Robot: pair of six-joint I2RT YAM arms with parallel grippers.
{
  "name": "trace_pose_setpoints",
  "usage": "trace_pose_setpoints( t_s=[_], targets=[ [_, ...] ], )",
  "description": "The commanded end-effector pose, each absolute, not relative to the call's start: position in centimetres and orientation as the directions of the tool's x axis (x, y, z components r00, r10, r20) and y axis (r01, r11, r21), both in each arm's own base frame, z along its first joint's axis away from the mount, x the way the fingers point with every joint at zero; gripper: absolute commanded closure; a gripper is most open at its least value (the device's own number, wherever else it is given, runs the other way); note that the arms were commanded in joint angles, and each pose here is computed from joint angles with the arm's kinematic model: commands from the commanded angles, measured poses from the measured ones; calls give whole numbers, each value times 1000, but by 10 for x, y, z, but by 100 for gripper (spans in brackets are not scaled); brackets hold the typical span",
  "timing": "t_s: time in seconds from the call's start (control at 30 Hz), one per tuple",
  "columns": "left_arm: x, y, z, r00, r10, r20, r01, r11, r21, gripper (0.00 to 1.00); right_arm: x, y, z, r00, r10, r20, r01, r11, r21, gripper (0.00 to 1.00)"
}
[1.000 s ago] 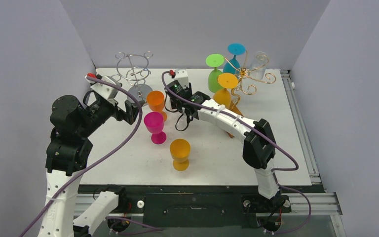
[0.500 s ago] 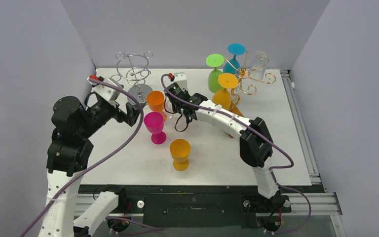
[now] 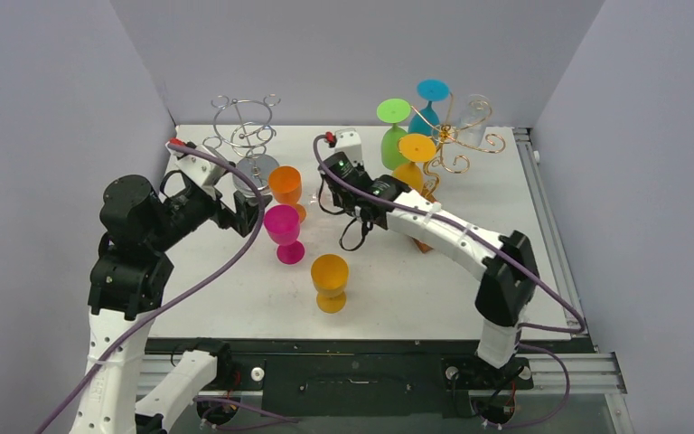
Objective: Place the wine glass upside down on the wine glass rack
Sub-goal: Pick up the wine glass at the center of the board, then turn the wine glass upside down at the wine rack.
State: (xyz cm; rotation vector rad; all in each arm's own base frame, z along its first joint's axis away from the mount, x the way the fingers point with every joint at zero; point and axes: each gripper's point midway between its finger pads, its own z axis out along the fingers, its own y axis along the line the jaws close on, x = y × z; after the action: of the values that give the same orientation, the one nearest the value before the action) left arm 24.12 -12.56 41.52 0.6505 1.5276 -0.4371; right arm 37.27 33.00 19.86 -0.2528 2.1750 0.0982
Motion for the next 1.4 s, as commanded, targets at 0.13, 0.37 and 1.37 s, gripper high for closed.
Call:
trace_pose_setpoints(
  t_s=[0.13,0.37,1.37],
  targets=[
    [238,-145,408,-60,67,-996,718,696,4,4,306,294,349,-346,13,-938,-320,938,131,100],
    [236,-157,390,-159,36,-987,760,642,-99,4,253,283,397,-260,101,-960,-509,831,225,100],
    [238,-185,376,-327,-14,-945,817,498,-290,100,189,303,450,-136,151,-979,-723,661,202,99]
  ],
)
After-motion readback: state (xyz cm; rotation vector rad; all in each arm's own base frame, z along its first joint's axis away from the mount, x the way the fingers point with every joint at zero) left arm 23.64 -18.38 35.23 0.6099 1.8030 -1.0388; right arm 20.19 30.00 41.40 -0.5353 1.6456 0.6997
